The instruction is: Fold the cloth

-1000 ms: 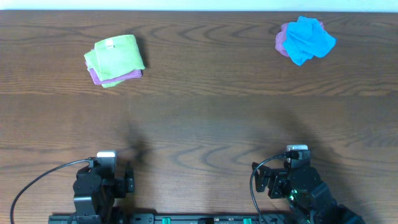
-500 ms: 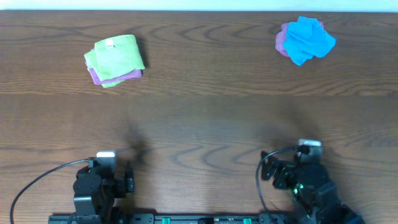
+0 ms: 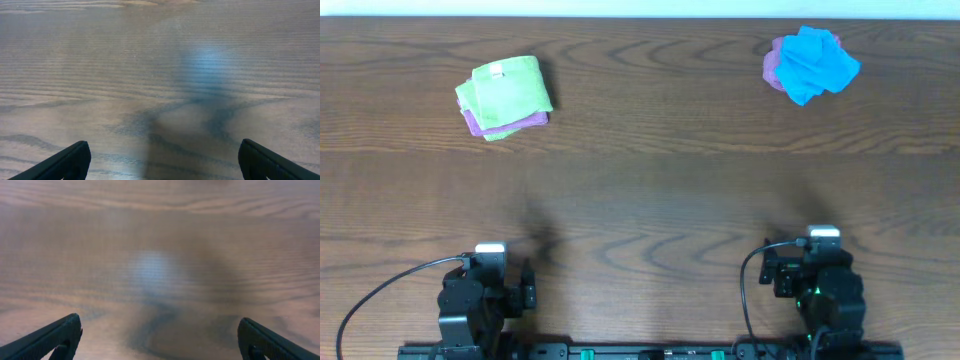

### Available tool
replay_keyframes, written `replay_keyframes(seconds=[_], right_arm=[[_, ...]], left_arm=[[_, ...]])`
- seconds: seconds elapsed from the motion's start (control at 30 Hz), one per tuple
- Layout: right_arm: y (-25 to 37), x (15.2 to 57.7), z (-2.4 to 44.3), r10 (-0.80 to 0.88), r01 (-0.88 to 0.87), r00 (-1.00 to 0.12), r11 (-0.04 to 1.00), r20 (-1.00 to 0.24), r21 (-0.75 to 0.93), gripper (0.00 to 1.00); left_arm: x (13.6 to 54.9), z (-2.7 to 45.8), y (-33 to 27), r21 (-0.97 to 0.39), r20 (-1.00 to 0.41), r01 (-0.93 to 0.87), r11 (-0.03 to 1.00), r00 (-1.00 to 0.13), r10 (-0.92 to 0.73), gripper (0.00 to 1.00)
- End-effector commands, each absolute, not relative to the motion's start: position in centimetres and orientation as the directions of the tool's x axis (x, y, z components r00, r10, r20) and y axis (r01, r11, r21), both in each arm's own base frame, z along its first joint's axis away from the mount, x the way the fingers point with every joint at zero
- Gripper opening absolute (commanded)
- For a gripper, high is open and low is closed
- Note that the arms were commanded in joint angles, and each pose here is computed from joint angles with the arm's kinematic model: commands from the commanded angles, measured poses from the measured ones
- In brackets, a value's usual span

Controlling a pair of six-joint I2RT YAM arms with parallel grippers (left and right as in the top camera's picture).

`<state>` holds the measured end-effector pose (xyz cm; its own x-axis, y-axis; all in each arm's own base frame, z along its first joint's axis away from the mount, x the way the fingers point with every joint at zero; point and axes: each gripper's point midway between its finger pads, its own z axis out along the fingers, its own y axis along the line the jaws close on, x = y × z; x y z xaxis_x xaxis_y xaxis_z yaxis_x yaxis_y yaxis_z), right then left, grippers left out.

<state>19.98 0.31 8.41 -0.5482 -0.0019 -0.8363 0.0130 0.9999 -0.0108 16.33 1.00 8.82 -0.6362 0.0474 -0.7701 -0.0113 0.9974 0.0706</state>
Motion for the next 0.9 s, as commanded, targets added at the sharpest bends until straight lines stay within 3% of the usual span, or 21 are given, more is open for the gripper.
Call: replay_keyframes(seconds=[0.0,0.13,0.87], right_arm=[[0.71,19.98,8.22,-0.051,-0.044,-0.528,0.999,-0.848,-0.033,0.99],[-0.12,19.45,7.74,-0.101,-0.043,-0.545,0.995,-0.832,-0.093,0.99],[0.35,19.53,7.86,-0.112,-0.066,-0.538,0.994,-0.835,-0.09,0.99]], left_arm=[[15.82,6.84,1.18,0.078,-0.732,-0.014,0.997,-0.679,0.048,0.95],[15.82,6.84,1.18,0.078,-0.732,-0.014,0.997,-0.679,0.048,0.95],[15.82,6.84,1.18,0.078,-0.732,-0.014,0.997,-0.679,0.048,0.95]])
